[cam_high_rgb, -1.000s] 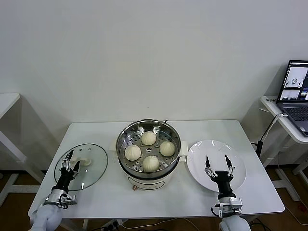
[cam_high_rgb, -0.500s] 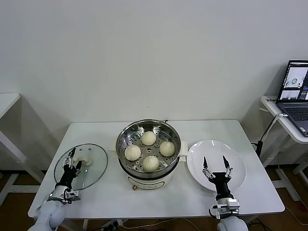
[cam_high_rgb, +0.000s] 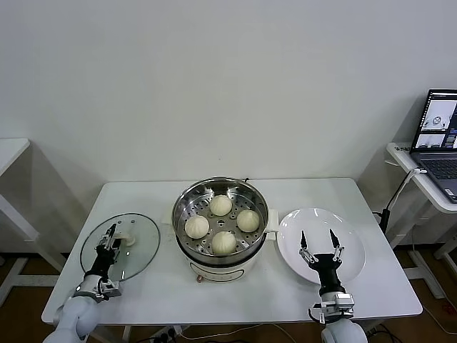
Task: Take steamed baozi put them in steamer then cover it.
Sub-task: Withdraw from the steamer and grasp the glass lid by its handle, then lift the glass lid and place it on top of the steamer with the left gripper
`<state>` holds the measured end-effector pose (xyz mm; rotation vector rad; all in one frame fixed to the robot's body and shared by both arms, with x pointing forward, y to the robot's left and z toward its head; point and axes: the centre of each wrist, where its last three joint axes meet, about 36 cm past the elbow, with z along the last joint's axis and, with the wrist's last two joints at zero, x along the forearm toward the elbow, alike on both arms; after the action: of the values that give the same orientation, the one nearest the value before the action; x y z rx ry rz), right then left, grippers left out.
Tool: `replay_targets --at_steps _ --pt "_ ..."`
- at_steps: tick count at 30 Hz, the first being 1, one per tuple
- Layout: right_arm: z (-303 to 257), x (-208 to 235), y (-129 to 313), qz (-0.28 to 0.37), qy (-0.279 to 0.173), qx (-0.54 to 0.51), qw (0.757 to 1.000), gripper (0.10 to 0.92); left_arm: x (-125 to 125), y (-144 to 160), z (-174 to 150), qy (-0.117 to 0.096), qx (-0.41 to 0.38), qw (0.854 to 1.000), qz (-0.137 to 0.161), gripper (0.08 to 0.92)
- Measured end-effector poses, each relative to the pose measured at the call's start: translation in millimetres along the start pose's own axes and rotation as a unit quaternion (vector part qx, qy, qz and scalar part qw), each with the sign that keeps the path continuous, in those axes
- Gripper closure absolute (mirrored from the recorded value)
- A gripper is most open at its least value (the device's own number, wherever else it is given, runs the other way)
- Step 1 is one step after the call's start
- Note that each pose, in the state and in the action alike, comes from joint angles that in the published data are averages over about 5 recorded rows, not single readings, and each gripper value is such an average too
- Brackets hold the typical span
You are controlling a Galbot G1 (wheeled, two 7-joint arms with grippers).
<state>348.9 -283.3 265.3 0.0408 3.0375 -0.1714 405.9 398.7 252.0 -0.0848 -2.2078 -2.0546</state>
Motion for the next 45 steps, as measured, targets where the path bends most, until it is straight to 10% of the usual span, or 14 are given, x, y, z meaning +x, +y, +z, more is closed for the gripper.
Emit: replay_targets --at_steps 13,31,45 --pt "0 0 1 0.0 -0.004 0.0 1.0 0.2 -2 -2 -2 0.003 0.0 1.0 -0.002 0.802" --pt "1 -2 2 0.003 -0.009 0.0 1.0 0.2 29 90 3 0.001 -0.015 0.992 -0.123 0.805" --pt "1 -3 -3 0.012 -0.009 0.002 1.0 0.2 81 196 -114 -0.081 0.022 0.975 -0.204 0.805"
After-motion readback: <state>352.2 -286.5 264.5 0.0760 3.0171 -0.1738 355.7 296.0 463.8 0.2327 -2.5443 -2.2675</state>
